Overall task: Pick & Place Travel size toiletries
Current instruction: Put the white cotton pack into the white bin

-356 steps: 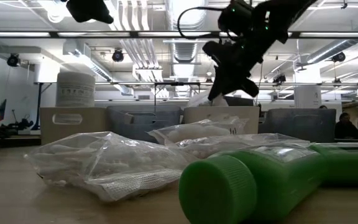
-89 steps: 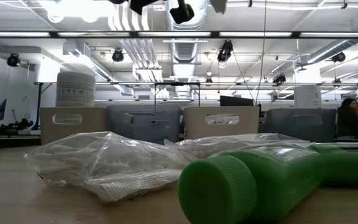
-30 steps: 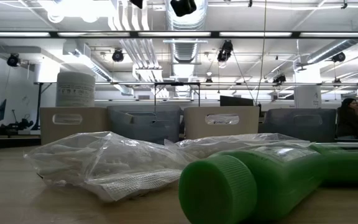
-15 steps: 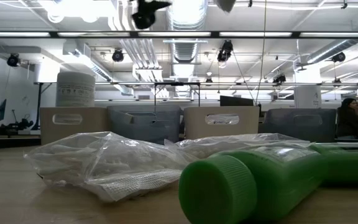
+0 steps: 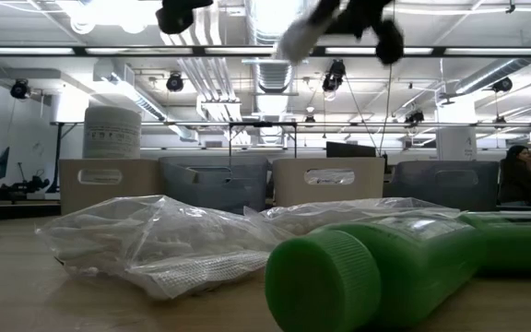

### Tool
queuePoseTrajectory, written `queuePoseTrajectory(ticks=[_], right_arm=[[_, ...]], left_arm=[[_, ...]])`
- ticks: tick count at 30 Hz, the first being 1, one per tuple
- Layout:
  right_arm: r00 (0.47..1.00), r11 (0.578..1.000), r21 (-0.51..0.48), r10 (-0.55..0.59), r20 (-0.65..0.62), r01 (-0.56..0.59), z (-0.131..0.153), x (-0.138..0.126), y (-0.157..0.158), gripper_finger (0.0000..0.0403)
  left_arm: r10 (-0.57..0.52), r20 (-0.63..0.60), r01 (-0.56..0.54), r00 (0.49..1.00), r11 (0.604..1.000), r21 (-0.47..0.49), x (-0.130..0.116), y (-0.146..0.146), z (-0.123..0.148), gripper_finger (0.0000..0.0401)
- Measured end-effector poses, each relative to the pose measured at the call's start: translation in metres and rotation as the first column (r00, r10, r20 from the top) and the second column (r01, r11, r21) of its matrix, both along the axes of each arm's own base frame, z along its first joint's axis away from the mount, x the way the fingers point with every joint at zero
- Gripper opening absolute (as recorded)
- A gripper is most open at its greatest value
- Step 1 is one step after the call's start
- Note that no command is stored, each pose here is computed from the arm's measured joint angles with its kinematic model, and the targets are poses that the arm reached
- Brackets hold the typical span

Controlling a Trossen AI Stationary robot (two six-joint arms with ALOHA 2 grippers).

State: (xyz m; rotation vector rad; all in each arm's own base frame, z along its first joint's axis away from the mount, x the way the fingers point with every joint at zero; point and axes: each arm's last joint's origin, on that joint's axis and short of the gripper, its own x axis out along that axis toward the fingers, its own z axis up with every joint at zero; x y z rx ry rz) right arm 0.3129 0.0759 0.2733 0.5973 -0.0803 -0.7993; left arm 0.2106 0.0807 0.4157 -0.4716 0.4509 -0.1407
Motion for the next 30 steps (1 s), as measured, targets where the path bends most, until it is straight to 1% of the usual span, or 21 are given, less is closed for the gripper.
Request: queuePoseTrajectory(ticks=[2,3,4,6,8,11,13,15,18,20,21,24,27,29,30], right_arm=[[0.997,0.986,0.163,0.051,-0.053,-0.042,-0.012,0.001,-0.015,0.0033],[0.993,0.971,0.234,0.068,-0.091,-0.045,-0.016,0.000,-0.022,0.0033],[0.986,0.958,0.283,0.083,-0.147,-0.039,-0.020,-0.001,-0.028,0.0034],[0.964,0.946,0.322,0.107,-0.245,-0.023,-0.021,-0.003,-0.039,0.0034],[0.932,0.941,0.338,0.142,-0.332,-0.023,-0.012,-0.005,-0.049,0.0034],[0.863,0.914,0.400,0.258,-0.434,-0.071,0.003,-0.005,-0.074,0.0030],[0.799,0.893,0.433,0.350,-0.489,-0.126,0.005,-0.003,-0.091,0.0031],[0.745,0.867,0.463,0.431,-0.509,-0.185,0.007,0.000,-0.105,0.0034],[0.643,0.807,0.525,0.558,-0.525,-0.273,0.007,0.005,-0.123,0.0038],[0.557,0.765,0.565,0.628,-0.544,-0.311,0.002,0.007,-0.133,0.0038],[0.508,0.747,0.581,0.654,-0.560,-0.322,0.000,0.009,-0.137,0.0038],[0.366,0.715,0.610,0.699,-0.615,-0.340,-0.007,0.014,-0.147,0.0035],[0.247,0.676,0.636,0.732,-0.634,-0.372,-0.015,0.022,-0.154,0.0035],[0.168,0.636,0.664,0.760,-0.628,-0.393,-0.023,0.029,-0.159,0.0037],[0.137,0.620,0.675,0.769,-0.625,-0.400,-0.026,0.033,-0.162,0.0039]], left_arm=[[0.009,-0.013,-0.009,1.000,1.000,-0.016,-0.003,-0.001,-0.005,0.0275],[0.013,-0.021,-0.014,1.000,1.000,-0.026,-0.004,-0.002,-0.008,0.0275],[0.016,-0.028,-0.017,0.999,0.999,-0.035,-0.005,-0.002,-0.010,0.0275],[0.022,-0.046,-0.024,0.999,0.998,-0.051,-0.007,-0.003,-0.017,0.0275],[0.021,-0.061,-0.025,0.998,0.998,-0.059,-0.008,-0.004,-0.022,0.0275],[0.020,-0.082,-0.025,0.996,0.997,-0.069,-0.010,-0.005,-0.031,0.0275],[0.017,-0.099,-0.025,0.995,0.997,-0.078,-0.011,-0.005,-0.038,0.0275],[0.008,-0.114,-0.018,0.993,0.996,-0.086,-0.011,-0.006,-0.044,0.0275],[-0.019,-0.122,0.011,0.992,0.997,-0.073,-0.013,-0.009,-0.052,0.0275],[-0.035,-0.129,0.027,0.991,0.998,-0.061,-0.015,-0.011,-0.058,0.0275],[-0.040,-0.133,0.033,0.990,0.998,-0.060,-0.016,-0.012,-0.061,0.0275],[-0.045,-0.145,0.036,0.988,0.997,-0.065,-0.020,-0.015,-0.068,0.0275],[-0.050,-0.151,0.041,0.987,0.997,-0.061,-0.025,-0.017,-0.074,0.0275],[-0.052,-0.155,0.044,0.986,0.997,-0.058,-0.027,-0.018,-0.079,0.0275],[-0.052,-0.159,0.043,0.986,0.997,-0.059,-0.028,-0.019,-0.081,0.0274]])
